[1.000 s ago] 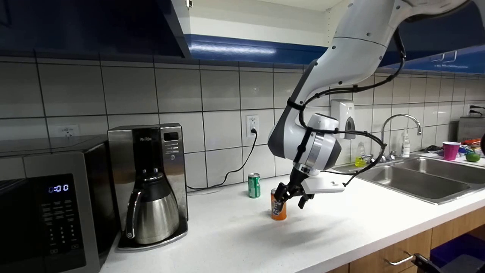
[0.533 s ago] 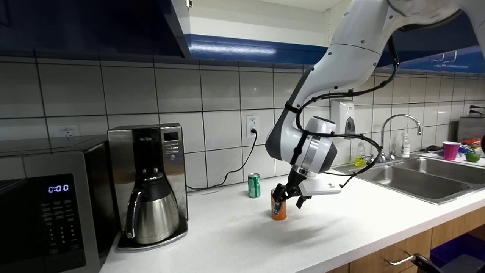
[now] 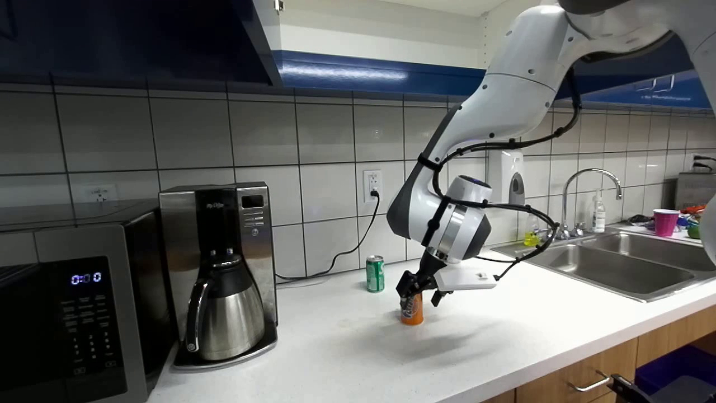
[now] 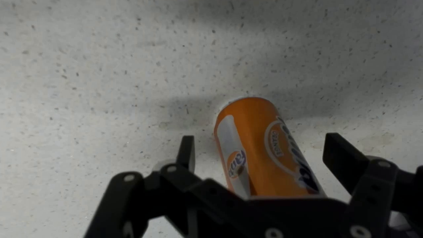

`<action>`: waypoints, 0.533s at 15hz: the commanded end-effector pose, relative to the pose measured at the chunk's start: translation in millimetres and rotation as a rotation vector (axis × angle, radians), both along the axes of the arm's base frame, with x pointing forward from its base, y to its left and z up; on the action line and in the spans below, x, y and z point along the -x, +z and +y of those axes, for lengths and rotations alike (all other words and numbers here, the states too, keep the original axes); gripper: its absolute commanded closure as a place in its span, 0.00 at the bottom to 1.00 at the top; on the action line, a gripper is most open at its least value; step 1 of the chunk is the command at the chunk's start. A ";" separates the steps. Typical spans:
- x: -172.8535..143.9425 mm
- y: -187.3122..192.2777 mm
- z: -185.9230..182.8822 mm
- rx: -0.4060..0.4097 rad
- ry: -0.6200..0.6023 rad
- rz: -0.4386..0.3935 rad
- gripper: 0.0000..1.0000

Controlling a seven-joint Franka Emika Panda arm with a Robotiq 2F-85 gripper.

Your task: Put the orange can in the open upper cabinet.

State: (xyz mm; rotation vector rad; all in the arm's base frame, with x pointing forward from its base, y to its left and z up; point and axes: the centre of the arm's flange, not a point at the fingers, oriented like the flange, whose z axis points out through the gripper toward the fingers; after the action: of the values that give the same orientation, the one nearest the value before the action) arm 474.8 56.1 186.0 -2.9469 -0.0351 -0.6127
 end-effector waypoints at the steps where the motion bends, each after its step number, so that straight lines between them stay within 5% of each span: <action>1: 5.3 -18.1 -6.9 0.004 0.023 -0.044 0.00; 8: 1.6 -26.8 -7.1 0.011 0.051 -0.080 0.00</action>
State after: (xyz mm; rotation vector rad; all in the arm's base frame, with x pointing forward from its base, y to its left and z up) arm 479.9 55.3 172.5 -2.9364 -0.1089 -0.6812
